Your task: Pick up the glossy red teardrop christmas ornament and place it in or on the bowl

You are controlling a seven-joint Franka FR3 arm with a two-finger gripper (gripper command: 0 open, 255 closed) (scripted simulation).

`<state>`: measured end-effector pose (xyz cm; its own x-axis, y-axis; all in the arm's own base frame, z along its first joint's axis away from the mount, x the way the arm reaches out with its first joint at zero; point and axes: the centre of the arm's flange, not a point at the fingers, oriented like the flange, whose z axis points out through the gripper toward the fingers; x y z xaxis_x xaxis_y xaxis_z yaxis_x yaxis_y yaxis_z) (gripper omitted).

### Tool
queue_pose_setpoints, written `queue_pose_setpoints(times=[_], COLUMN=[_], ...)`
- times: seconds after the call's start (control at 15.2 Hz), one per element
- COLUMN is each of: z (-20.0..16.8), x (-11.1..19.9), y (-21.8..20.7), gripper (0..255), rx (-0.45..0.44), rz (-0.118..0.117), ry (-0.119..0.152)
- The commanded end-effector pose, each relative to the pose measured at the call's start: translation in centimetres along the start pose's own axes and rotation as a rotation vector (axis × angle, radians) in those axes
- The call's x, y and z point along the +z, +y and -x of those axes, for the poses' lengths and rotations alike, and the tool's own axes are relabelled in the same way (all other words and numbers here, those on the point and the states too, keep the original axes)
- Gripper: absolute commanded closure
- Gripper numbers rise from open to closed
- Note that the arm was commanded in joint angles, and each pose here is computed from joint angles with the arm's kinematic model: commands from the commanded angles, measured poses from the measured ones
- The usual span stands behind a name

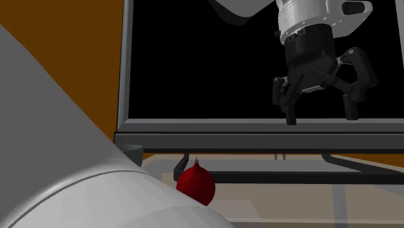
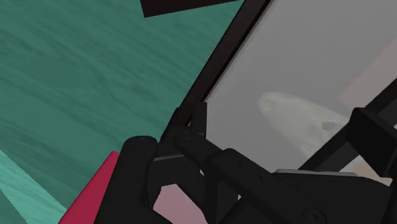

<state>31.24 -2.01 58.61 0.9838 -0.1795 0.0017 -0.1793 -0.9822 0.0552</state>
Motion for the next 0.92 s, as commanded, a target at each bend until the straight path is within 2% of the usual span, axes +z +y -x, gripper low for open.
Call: queue_pose_setpoints(times=[0.0,0.86], z=[0.0,8.0], x=[0.0,6.4], y=[0.0,-10.4], gripper=[0,0], rx=[0.0,0.117], rz=[0.0,0.041], ry=[0.0,-0.302])
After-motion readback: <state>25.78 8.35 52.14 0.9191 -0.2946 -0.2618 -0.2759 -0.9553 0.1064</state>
